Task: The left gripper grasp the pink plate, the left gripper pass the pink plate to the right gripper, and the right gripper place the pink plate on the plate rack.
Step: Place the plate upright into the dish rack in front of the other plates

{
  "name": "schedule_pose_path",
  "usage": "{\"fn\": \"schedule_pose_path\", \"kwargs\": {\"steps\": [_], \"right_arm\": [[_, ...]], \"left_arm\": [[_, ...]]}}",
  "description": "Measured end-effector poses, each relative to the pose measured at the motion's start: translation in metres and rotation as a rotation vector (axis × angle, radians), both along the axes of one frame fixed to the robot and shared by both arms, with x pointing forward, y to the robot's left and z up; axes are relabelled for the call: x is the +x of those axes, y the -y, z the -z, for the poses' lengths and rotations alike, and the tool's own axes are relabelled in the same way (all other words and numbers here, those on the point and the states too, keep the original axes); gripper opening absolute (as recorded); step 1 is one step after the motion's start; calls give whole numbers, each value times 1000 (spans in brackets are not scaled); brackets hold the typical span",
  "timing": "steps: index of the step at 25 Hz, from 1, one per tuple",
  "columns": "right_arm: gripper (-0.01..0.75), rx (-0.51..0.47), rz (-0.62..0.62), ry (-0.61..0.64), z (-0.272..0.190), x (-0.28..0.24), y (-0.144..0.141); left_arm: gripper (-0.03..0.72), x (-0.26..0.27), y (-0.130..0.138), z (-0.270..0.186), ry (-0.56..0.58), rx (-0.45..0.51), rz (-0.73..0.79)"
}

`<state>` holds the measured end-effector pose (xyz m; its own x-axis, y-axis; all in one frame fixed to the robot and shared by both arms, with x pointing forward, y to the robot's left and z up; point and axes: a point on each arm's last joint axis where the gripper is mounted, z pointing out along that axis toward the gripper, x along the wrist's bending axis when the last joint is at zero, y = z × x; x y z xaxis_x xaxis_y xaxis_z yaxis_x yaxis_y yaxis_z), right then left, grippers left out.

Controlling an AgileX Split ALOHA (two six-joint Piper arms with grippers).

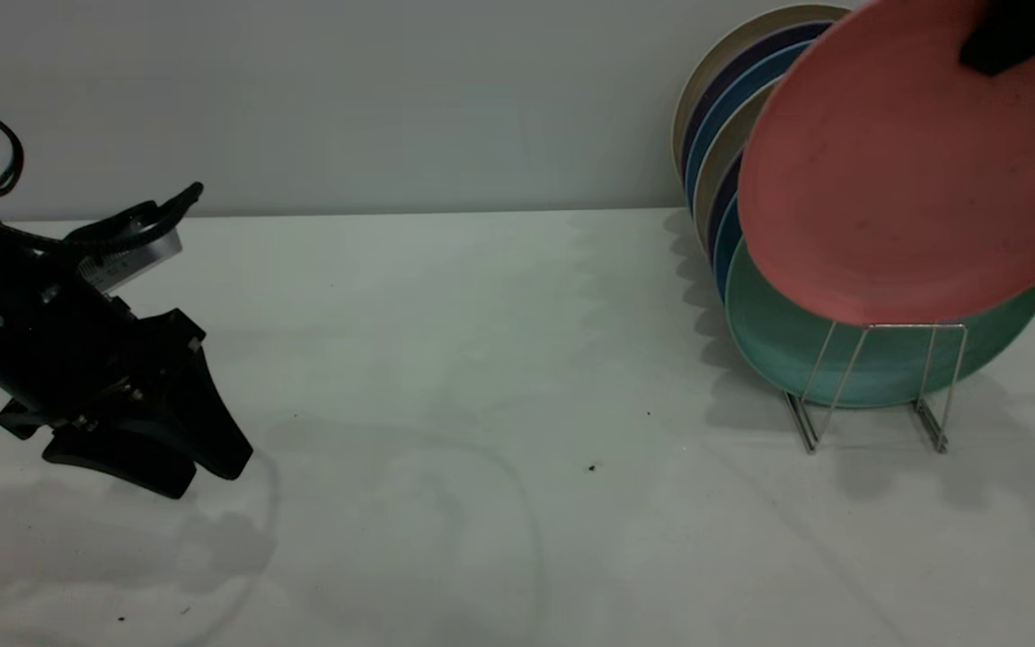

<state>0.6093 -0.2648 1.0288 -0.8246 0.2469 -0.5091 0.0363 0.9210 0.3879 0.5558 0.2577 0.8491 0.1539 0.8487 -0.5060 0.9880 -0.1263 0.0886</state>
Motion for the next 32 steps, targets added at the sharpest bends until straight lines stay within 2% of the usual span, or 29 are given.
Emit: {"fn": "schedule_pose_path", "kwargs": {"steps": [18,22,28,32], "right_arm": [[97,-46,-6,-46,26,10,3],[136,-47,-10,-55,27,9,3],[248,-28,-13,-94,28,6,1],[259,-4,-5,-133,29,3,0]], "left_arm": [[512,0,0,0,3,3,-2],[512,0,0,0,3,3,-2],[512,0,0,0,3,3,-2],[512,0,0,0,3,3,-2]]}}
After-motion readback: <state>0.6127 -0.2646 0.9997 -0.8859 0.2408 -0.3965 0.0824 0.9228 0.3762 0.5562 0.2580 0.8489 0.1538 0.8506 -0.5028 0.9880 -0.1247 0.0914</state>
